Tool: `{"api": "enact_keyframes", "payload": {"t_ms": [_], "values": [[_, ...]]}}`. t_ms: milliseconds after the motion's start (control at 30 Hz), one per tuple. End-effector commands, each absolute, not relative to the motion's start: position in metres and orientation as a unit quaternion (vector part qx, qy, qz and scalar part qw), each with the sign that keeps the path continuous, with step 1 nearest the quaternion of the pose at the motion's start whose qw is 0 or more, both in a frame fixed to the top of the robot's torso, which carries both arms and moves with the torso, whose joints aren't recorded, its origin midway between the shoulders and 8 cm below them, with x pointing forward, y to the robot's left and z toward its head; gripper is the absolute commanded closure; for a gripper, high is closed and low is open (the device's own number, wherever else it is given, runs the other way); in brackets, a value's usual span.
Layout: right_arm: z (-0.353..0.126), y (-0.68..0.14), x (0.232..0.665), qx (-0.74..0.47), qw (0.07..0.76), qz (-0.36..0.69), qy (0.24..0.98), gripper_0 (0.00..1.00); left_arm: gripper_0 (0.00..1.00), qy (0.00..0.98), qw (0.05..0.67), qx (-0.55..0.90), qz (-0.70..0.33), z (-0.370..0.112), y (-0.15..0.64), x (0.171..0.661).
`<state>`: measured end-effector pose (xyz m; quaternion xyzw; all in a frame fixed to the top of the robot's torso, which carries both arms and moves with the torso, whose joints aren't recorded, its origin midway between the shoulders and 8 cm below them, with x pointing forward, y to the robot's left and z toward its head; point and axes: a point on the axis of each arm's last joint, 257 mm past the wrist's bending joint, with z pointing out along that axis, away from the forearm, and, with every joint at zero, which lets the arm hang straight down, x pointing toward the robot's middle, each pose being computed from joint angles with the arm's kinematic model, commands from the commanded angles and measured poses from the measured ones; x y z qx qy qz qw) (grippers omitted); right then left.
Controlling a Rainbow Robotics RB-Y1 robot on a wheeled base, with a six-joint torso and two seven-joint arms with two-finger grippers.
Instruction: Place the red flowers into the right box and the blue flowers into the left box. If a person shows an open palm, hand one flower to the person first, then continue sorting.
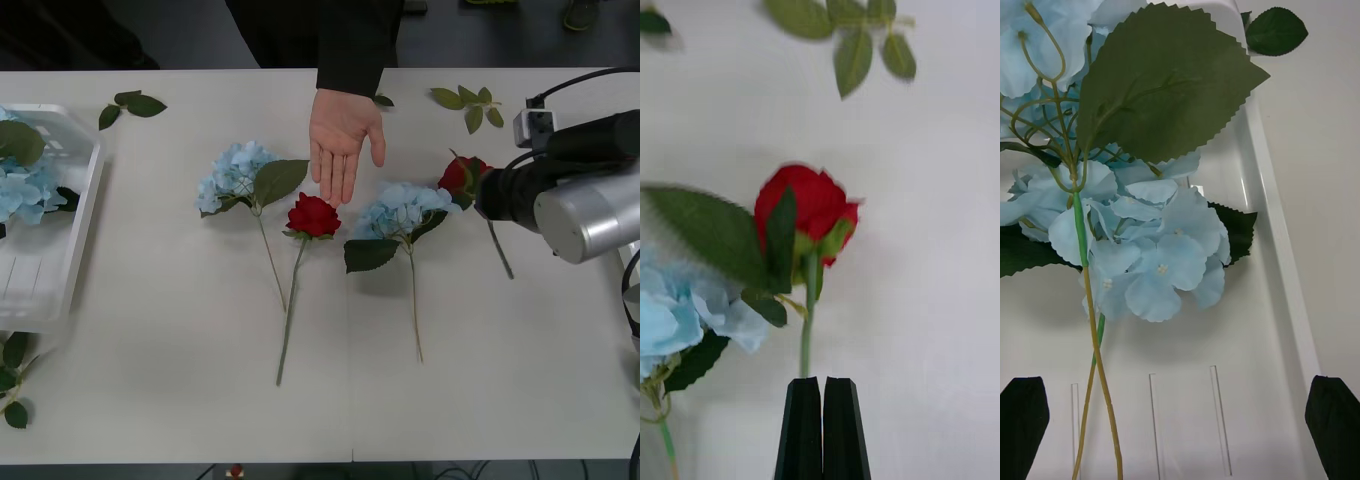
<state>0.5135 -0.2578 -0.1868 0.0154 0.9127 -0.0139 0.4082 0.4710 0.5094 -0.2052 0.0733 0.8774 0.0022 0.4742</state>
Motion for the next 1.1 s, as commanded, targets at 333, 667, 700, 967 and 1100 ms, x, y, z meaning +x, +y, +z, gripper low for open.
{"api": "enact_keyframes", "payload": {"t_ms": [333,667,700,967,1100], "values": [[-0.188,-0.291,0.494,0.011,0.394,-0.012,0.919,0.42,0.00,0.869,0.488,0.078,0.022,-0.174,0.521,0.477],[-0.214,-0.285,0.467,0.058,0.326,0.013,0.943,0.00,0.00,0.869,0.488,0.078,0.022,-0.173,0.521,0.477],[-0.216,-0.283,0.466,0.066,0.322,0.019,0.944,0.00,0.00,0.869,0.488,0.077,0.021,-0.173,0.520,0.477],[-0.244,-0.272,0.467,0.087,0.283,0.046,0.954,0.00,0.00,0.869,0.488,0.078,0.022,-0.173,0.521,0.477],[-0.264,-0.268,0.474,0.098,0.261,0.049,0.959,0.00,0.00,0.869,0.487,0.077,0.021,-0.174,0.520,0.477]]}}
